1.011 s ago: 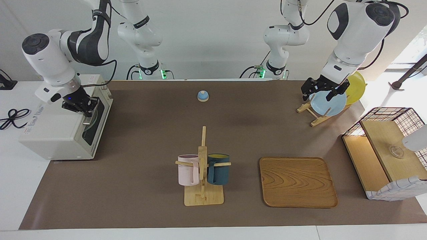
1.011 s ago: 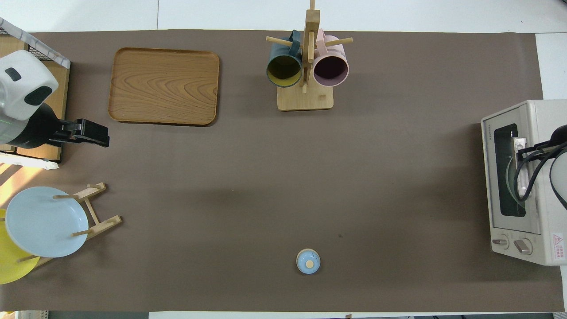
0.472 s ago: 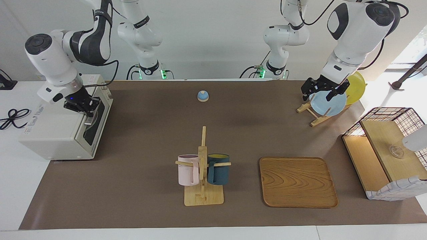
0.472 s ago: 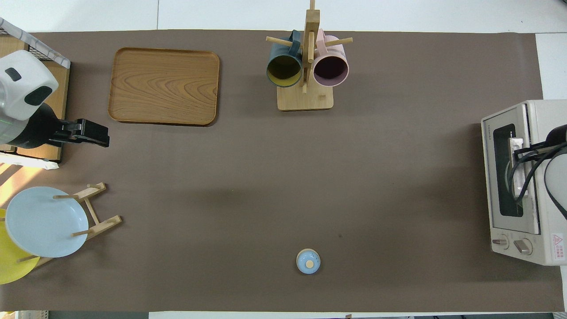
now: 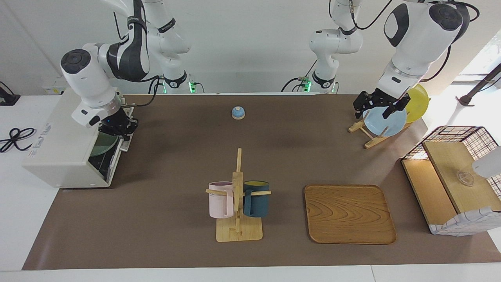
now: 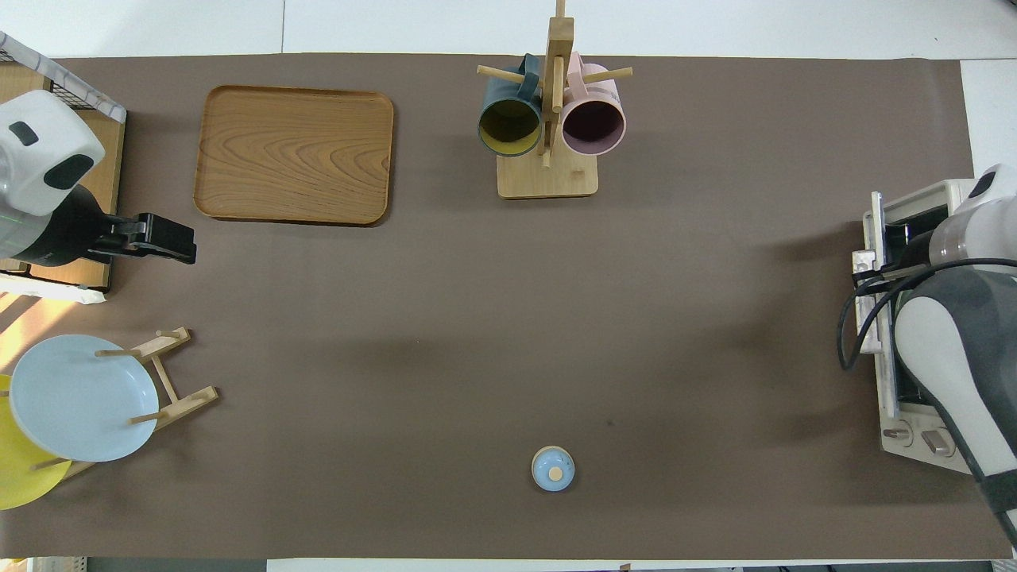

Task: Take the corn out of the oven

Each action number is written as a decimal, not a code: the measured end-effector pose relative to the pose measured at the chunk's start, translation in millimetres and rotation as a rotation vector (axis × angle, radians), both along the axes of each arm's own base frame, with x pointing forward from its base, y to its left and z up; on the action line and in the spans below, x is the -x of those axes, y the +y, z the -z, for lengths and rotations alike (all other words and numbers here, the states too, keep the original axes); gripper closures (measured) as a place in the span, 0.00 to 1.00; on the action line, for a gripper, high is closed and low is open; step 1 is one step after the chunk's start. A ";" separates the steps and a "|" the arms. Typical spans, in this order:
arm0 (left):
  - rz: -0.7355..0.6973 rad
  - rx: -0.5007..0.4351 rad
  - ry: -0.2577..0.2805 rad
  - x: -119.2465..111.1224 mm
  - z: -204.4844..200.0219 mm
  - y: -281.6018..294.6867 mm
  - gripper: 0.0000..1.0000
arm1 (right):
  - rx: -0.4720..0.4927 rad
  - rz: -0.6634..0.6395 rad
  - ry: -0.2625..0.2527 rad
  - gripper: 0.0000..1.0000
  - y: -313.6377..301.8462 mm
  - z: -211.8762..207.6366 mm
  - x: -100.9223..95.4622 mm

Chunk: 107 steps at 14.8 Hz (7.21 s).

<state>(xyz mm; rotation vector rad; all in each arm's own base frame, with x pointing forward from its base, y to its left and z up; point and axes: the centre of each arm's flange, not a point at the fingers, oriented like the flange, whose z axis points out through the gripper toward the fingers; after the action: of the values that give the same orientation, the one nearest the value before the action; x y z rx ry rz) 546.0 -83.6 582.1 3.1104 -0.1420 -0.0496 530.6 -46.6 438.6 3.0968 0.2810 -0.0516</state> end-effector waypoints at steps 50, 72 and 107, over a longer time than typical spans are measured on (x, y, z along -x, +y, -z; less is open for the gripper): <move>0.000 0.000 0.000 0.0 0.0 0.0 0.00 | -0.017 0.192 0.083 0.57 -18.8 71.2 35.0; 0.000 0.000 0.000 0.0 0.0 0.0 0.00 | 0.207 0.180 0.073 0.97 372.0 33.9 4.3; 0.203 0.150 -0.049 74.9 96.0 -276.9 0.00 | 0.149 0.382 0.054 0.99 99.0 147.5 0.7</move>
<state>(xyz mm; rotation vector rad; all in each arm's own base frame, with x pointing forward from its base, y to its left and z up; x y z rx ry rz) 471.1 -360.5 486.1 2.9366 -0.4408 0.0319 529.9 52.4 291.1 2.9552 -0.3025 -0.1576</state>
